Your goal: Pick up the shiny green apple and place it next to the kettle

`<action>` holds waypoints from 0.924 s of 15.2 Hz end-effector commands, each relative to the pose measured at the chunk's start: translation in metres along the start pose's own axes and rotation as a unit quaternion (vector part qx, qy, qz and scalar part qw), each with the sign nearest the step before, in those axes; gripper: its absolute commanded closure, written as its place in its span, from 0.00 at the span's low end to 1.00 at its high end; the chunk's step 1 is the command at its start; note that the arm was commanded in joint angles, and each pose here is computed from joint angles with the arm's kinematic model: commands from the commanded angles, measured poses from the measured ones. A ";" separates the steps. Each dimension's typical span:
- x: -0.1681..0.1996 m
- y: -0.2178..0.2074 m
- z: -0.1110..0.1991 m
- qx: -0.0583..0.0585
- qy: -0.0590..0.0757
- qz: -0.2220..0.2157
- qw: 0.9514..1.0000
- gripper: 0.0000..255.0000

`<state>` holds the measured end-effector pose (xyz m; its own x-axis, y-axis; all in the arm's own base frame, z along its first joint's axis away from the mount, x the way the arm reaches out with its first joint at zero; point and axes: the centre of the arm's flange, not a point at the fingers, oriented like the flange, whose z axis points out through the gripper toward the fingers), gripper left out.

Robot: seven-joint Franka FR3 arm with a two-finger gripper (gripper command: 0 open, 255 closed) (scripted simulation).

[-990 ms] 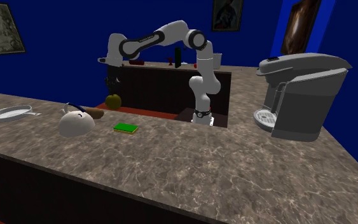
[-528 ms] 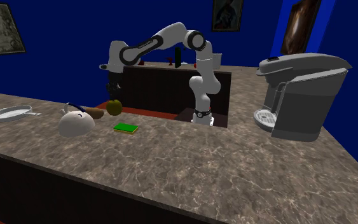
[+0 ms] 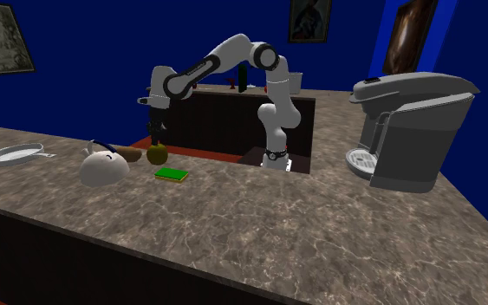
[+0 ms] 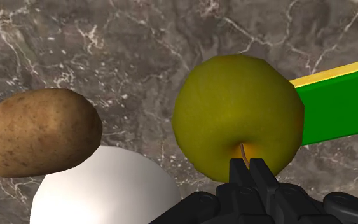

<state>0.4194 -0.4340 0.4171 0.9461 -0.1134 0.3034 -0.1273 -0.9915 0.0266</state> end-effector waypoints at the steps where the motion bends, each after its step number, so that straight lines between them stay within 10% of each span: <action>1: -0.003 0.000 0.010 0.000 0.000 0.000 1.000 1.00; 10: -0.005 0.000 0.017 0.000 0.000 0.000 1.000 1.00; 11: -0.005 0.000 0.017 0.000 0.000 0.000 1.000 0.00; 14: -0.005 0.000 0.017 0.000 0.000 0.000 1.000 0.00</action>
<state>0.4195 -0.4345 0.3989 0.9460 -0.1133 0.3038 -0.1275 -0.9915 0.0270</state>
